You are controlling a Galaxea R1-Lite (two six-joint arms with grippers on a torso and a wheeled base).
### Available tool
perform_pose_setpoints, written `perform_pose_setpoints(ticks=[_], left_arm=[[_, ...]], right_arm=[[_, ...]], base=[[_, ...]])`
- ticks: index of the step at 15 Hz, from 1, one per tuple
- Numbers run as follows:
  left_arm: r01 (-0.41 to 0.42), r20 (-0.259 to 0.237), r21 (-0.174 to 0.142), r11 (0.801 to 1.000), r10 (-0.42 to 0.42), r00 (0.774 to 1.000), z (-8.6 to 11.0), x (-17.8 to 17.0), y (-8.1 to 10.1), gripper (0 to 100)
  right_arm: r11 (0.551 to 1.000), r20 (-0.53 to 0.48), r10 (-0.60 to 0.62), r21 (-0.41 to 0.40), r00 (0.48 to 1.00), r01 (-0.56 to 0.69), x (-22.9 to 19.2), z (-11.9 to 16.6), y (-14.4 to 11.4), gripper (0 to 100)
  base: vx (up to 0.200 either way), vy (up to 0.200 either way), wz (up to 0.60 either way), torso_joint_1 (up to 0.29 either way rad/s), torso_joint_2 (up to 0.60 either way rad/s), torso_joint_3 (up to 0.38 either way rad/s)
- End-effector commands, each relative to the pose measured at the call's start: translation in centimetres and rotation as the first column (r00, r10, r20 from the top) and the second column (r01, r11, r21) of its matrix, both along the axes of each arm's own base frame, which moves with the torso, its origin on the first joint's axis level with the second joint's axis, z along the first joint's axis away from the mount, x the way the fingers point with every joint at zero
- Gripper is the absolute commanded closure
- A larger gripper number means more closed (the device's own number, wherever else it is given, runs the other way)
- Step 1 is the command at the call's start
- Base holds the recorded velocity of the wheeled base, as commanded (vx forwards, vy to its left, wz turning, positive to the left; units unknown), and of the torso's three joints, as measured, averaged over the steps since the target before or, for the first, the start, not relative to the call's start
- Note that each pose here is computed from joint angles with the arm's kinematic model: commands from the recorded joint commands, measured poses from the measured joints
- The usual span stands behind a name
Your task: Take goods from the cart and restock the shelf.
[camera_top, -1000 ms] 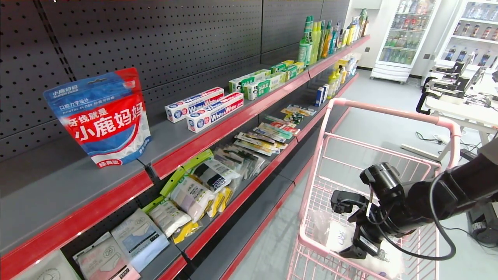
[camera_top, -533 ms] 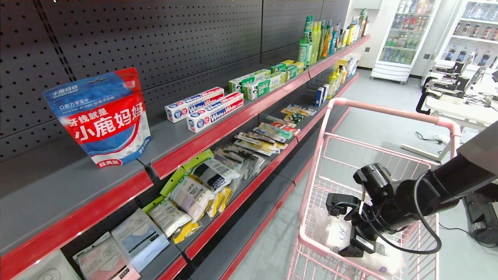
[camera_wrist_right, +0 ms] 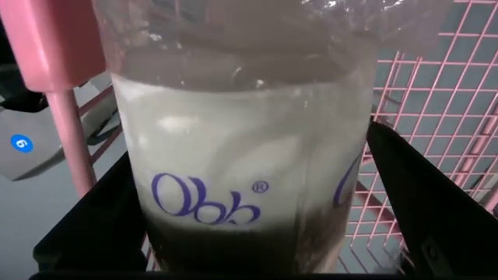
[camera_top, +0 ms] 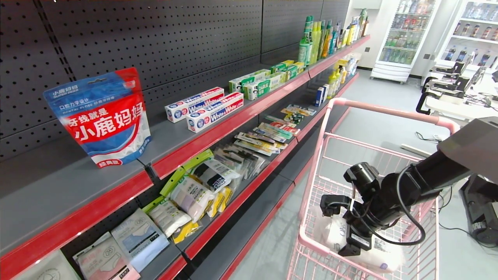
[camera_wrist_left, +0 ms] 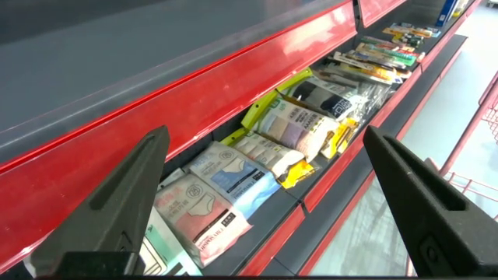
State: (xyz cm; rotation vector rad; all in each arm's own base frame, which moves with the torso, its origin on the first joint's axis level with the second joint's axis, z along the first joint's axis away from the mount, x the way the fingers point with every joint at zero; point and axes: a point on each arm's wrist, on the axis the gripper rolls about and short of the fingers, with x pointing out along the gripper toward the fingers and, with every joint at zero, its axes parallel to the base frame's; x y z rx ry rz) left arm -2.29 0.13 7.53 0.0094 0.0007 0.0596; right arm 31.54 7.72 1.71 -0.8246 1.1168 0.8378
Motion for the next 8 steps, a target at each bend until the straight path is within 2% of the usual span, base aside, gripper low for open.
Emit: perform_pose_setpoints(ticks=[1, 5, 8], left_arm=[[0.000, -0.001, 0.000, 1.000, 0.000, 1.000, 0.0, 0.0, 0.0, 0], [0.000, -0.001, 0.000, 1.000, 0.000, 1.000, 0.0, 0.0, 0.0, 0], [0.000, 0.000, 0.000, 1.000, 0.000, 1.000, 0.0, 0.0, 0.0, 0]], right_arm=[[1.000, -0.007, 0.001, -0.006, 1.000, -0.001, 0.8, -0.5, 0.2, 0], [1.000, -0.037, -0.004, -0.012, 0.999, 0.004, 1.9, -2.2, 0.5, 0], [1.000, -0.031, -0.004, -0.009, 1.000, 0.003, 2.4, -2.3, 0.6, 0]], base=[[0.000, 0.000, 0.00, 0.000, 0.00, 0.000], [0.000, 0.000, 0.00, 0.000, 0.00, 0.000], [0.000, 0.000, 0.00, 0.000, 0.00, 0.000]])
